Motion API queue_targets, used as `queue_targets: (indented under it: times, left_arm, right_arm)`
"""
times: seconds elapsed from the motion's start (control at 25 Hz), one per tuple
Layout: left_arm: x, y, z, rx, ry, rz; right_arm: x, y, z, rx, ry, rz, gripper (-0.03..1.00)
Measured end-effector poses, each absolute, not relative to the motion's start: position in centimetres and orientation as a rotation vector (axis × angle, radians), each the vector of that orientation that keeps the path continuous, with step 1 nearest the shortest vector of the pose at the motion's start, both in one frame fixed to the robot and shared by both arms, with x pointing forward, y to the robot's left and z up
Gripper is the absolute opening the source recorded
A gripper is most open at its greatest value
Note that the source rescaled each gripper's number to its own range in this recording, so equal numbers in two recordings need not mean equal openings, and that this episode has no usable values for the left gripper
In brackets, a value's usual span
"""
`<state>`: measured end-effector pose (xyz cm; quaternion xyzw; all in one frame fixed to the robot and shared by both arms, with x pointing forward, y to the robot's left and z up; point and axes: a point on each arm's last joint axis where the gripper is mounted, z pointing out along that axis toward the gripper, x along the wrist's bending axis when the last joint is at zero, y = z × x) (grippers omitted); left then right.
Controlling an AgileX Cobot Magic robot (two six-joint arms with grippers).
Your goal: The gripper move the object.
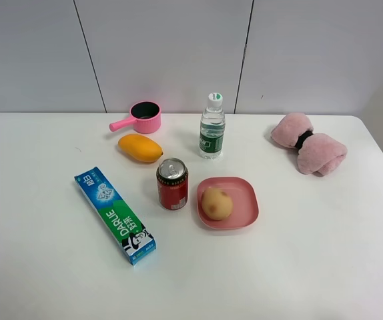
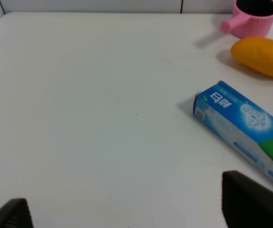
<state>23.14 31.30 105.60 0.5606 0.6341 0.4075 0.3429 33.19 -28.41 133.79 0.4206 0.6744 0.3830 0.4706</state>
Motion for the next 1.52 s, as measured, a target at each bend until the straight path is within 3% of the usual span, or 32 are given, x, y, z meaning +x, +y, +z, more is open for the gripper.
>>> queue_targets:
  times: [0.2, 0.48, 1.0, 1.52]
  left_arm:
    - [23.1, 31.3, 105.6, 1.457, 1.649, 1.061]
    - [23.1, 31.3, 105.6, 1.457, 1.649, 1.061]
    - [23.1, 31.3, 105.6, 1.457, 1.649, 1.061]
    - [23.1, 31.3, 105.6, 1.457, 1.649, 1.061]
  right_arm:
    - [29.0, -31.1, 130.4, 1.204, 1.545, 0.887, 0.7]
    - [24.4, -31.2, 123.9, 1.387, 1.502, 0.903, 0.7]
    - [22.8, -30.4, 111.1, 1.499, 1.589, 0.923, 0.7]
    - [22.2, -29.8, 106.4, 1.511, 1.619, 1.001, 0.7]
